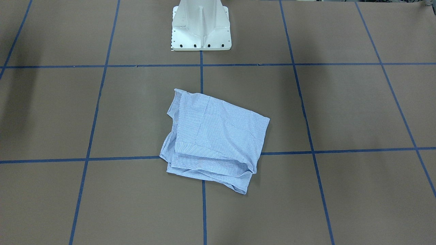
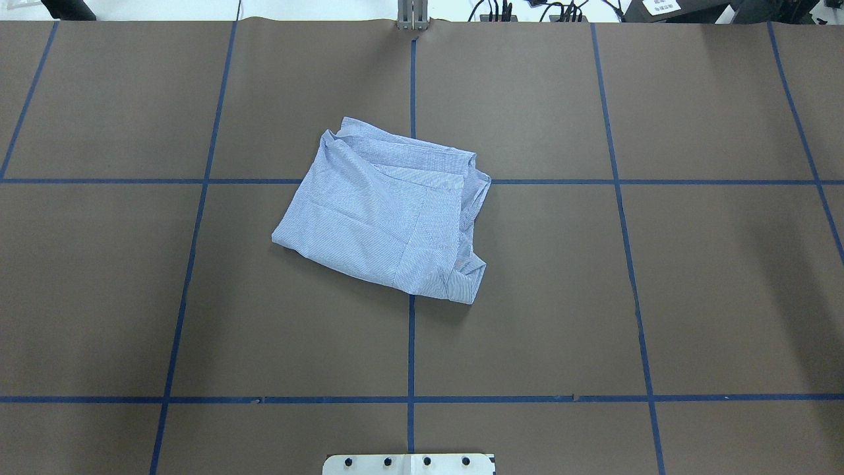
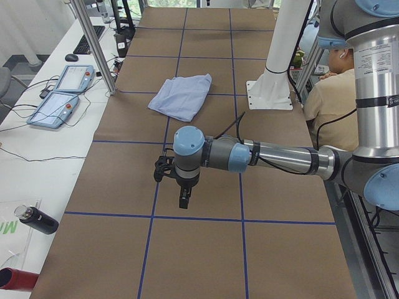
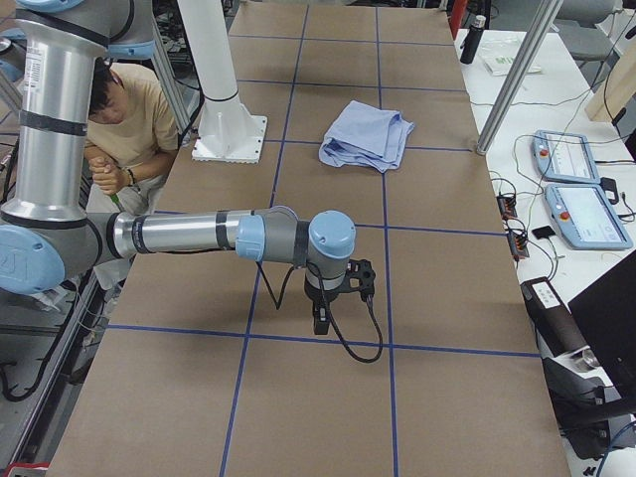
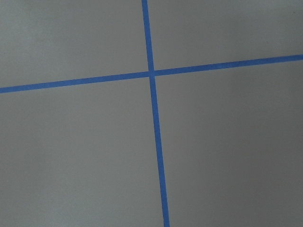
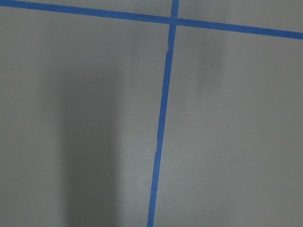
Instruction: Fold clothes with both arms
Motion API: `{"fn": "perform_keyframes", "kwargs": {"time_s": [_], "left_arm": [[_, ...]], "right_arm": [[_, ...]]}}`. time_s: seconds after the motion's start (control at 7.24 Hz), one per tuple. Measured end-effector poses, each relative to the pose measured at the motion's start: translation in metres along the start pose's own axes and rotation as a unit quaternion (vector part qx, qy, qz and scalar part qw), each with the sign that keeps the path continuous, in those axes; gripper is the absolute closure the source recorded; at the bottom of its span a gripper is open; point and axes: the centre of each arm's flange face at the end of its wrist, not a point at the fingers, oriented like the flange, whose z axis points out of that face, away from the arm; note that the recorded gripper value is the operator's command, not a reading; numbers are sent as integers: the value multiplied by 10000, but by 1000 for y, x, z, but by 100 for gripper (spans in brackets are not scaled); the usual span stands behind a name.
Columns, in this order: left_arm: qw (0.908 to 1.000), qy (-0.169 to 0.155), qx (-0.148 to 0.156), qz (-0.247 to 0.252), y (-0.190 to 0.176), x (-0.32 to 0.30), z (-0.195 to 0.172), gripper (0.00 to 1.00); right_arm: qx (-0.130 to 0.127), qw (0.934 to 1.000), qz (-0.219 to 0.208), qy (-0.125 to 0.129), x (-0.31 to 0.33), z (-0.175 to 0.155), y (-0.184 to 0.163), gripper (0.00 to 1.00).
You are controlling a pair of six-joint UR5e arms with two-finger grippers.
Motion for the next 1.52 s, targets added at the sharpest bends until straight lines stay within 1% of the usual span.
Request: {"fn": "perform_keyframes", "kwargs": {"time_s": [0.97,1.52], "left_arm": [[10000,6,0,1,0,0,0,0],[10000,3,-62,-62,1,-5,6,0]], "right_arm": [[67,9999,-75,31,-5,-6,-2,0],[103,9999,-119,36,-8,-10,-5,0]]}}
